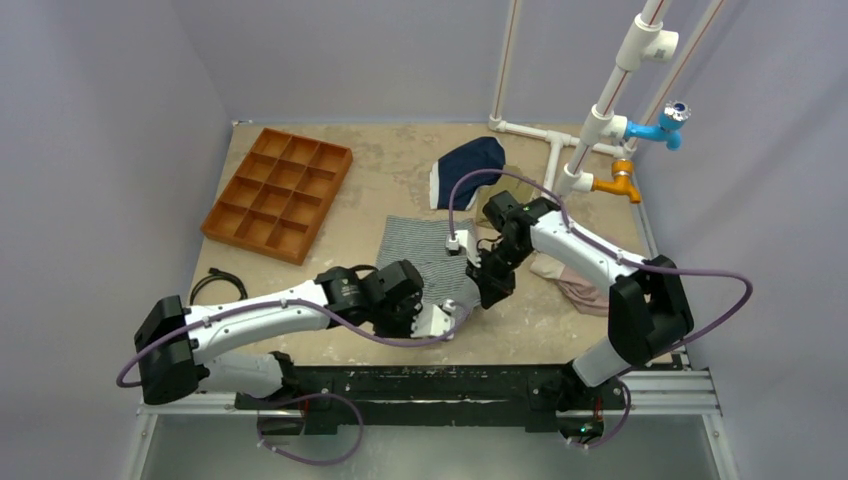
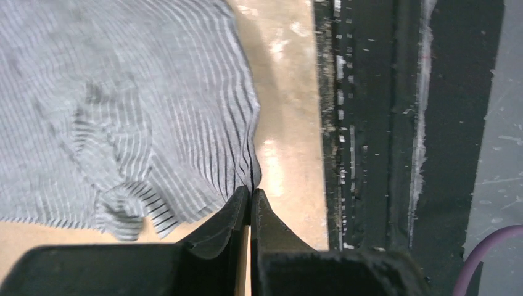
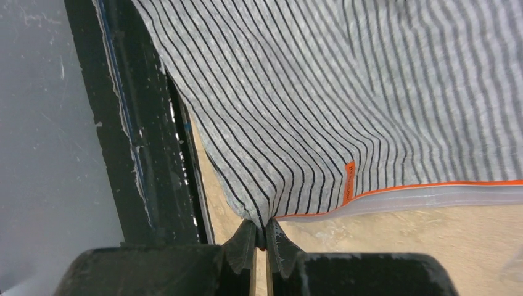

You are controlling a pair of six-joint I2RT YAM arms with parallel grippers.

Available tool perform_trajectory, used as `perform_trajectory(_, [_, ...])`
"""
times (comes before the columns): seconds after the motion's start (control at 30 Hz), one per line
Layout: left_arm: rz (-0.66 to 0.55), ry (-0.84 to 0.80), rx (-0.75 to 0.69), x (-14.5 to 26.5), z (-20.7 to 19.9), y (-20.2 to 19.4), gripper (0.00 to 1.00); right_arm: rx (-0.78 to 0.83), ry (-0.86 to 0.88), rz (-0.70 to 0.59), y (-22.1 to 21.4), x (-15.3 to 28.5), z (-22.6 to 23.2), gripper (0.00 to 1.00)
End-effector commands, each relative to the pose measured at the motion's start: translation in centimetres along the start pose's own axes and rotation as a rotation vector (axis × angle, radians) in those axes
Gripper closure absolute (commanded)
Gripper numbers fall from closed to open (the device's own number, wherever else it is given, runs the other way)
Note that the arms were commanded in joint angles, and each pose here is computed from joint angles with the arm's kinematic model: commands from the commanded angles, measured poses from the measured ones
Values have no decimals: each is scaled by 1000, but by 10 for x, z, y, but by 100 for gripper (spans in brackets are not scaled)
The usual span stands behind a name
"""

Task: Roll the underwear
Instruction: Fold the underwear at the center of the board.

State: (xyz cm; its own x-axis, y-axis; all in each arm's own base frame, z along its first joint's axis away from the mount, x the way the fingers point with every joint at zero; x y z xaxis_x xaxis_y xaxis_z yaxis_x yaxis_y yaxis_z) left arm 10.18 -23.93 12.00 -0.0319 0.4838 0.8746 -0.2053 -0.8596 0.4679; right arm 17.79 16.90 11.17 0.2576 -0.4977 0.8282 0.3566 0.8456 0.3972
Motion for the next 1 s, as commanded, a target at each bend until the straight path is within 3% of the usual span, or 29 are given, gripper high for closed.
perform_trajectory(0.0, [-109,36,13,36,24,16,100,48,-58,-69,28,30,4,100])
perform_trajectory(0.2, [-167,84,72,64,55,15,100,4,-224,-66,54,61,-18,100])
perform_trajectory(0.53, [-150,161,253,93,157,-16,100,-119,-437,23,84,71,-101,100])
perform_trajectory(0.7, [-115,176,329,82,209,-38,100,-197,-491,80,88,59,-148,100])
perform_trajectory(0.97, [-39,211,416,47,259,-79,100,-265,-557,121,86,43,-202,100])
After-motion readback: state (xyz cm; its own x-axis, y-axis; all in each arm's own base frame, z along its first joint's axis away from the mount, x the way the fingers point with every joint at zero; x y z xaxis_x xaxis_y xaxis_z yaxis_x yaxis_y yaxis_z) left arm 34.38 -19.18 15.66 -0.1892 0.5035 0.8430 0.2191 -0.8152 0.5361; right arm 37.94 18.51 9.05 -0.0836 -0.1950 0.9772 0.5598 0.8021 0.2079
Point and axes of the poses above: each gripper's point midway between its finger pads, its own x axis back along the fingers, its own z axis along the line the jaws close on, y = z × x, the point moved 3 cm from there along x, back along the fingers, and after that the axes turned 2 degrees about -x, right-handed, at the moved point
